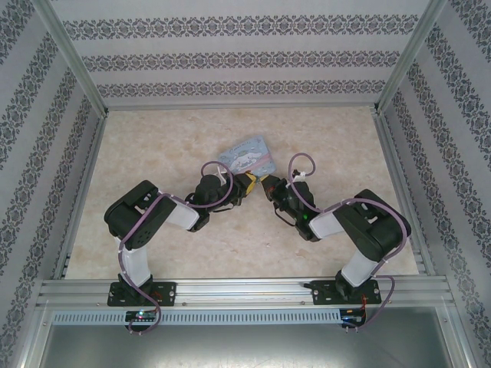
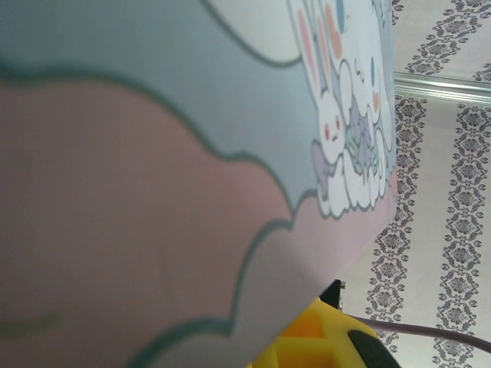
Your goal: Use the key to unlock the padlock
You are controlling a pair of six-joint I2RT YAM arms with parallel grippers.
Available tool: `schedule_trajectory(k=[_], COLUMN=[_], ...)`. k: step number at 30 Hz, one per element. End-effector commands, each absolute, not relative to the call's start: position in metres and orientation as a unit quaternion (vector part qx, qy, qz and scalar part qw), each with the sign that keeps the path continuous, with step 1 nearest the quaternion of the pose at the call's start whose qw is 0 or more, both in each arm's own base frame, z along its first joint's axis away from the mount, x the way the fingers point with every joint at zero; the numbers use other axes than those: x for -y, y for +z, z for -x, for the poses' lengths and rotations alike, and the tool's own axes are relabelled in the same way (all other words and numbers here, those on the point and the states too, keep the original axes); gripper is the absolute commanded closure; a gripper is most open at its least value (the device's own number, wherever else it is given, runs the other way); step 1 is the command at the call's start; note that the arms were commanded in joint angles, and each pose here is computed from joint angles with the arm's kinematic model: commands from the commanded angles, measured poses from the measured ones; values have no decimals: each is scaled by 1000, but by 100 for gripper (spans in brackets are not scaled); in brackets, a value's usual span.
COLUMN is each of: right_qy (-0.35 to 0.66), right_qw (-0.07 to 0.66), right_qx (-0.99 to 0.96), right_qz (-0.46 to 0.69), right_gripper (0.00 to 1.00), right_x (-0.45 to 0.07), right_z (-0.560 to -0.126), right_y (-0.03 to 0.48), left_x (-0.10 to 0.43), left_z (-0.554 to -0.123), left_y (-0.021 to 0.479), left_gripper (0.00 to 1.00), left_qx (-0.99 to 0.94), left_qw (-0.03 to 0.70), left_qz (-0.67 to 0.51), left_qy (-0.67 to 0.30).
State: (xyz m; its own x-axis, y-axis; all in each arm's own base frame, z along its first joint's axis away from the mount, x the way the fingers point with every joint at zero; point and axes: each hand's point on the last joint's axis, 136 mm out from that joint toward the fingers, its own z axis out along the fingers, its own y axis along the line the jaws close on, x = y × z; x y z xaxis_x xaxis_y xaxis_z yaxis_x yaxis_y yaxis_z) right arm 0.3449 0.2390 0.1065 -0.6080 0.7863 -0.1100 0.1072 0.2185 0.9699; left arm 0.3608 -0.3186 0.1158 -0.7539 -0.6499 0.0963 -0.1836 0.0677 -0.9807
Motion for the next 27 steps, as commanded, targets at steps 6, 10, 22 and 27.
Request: schedule_trajectory(k=[6,10,22,27], right_qy=[606,611,589,553], right_qw=[303,295,298,287], right_qx=[-696,-696,-710,-743], right_qz=[-236,-235,-246,-247], right_gripper=[100,100,53,32], right_x=[-270,-273,-244,-229], right_z=[-338,-338,-330,-315], right_y=[140,140,138,128], left_x=[361,361,339,333], left_z=[-326,-325,-338,-344], left_y=[156,144,99,92], left_gripper=[100,100,100,100], left_qx=[-685,-702,-747,-752], left_qw=[146,146,190,196], left_qz=[197,195,219,223], left_qy=[-686,-670,-598,-589])
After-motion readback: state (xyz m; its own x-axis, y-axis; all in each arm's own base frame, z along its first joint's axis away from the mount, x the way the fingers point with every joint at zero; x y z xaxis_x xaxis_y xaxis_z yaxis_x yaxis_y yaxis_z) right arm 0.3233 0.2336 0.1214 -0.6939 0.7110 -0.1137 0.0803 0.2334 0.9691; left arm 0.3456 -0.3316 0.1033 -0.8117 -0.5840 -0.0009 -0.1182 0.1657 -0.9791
